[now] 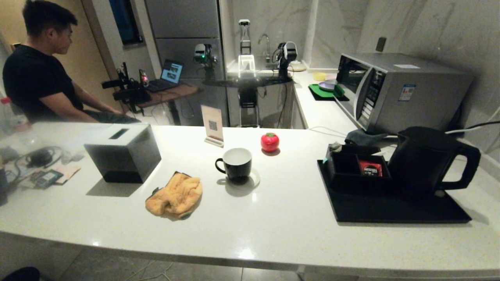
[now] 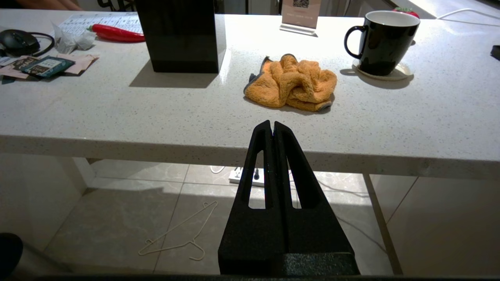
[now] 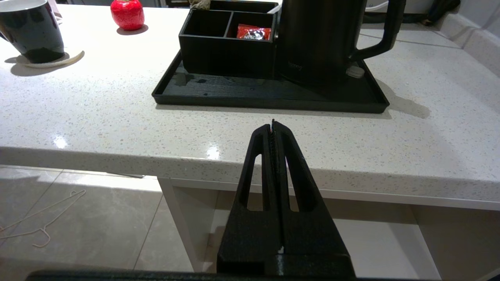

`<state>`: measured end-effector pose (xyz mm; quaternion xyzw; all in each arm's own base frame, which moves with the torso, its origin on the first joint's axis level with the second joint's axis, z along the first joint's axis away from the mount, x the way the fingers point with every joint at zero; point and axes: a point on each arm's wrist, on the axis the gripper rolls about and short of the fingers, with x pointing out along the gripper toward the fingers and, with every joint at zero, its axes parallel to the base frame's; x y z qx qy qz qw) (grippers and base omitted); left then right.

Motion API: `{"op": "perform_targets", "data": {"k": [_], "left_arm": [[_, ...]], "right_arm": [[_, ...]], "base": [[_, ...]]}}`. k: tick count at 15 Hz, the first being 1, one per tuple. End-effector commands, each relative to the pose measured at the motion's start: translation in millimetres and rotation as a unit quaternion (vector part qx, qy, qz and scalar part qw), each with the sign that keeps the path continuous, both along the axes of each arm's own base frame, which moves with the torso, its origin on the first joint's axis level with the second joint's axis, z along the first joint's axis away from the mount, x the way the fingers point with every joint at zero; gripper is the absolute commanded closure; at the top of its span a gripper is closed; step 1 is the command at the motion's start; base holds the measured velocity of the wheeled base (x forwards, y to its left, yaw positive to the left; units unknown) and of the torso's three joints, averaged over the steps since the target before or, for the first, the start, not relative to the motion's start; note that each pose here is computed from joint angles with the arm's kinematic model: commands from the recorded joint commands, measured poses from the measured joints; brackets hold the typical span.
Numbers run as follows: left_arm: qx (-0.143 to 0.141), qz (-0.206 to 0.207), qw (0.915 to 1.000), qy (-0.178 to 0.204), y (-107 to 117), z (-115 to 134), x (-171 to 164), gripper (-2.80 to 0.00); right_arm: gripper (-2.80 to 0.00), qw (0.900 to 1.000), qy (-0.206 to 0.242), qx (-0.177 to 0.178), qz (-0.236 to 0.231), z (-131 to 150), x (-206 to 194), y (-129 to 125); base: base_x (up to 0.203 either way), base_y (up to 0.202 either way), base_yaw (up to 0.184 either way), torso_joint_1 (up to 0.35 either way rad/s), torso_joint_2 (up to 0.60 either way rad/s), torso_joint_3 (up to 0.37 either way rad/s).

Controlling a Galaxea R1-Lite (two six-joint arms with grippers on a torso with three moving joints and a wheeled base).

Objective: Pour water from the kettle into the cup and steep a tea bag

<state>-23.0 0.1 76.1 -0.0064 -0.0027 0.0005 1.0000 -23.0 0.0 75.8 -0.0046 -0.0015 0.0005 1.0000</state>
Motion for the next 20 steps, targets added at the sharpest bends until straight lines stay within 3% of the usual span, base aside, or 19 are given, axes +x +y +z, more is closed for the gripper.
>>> {"op": "perform_targets", "data": {"k": [1,20], "left_arm": [[0.0,0.0,1.0,0.001,0.0,0.0,0.1,0.0],[0.0,0.0,1.0,0.001,0.0,-0.1,0.2,0.0]], "right_arm": [[0.0,1.0,0.0,0.0,0.0,0.2,0.1,0.0],[0.0,1.0,-0.004,-0.003,-0.001,5.0,-1.7,0.0]], "base": [[0.0,0.0,0.0,0.0,0.0,0.0],[0.0,0.0,0.0,0.0,0.0,0.0]]}}
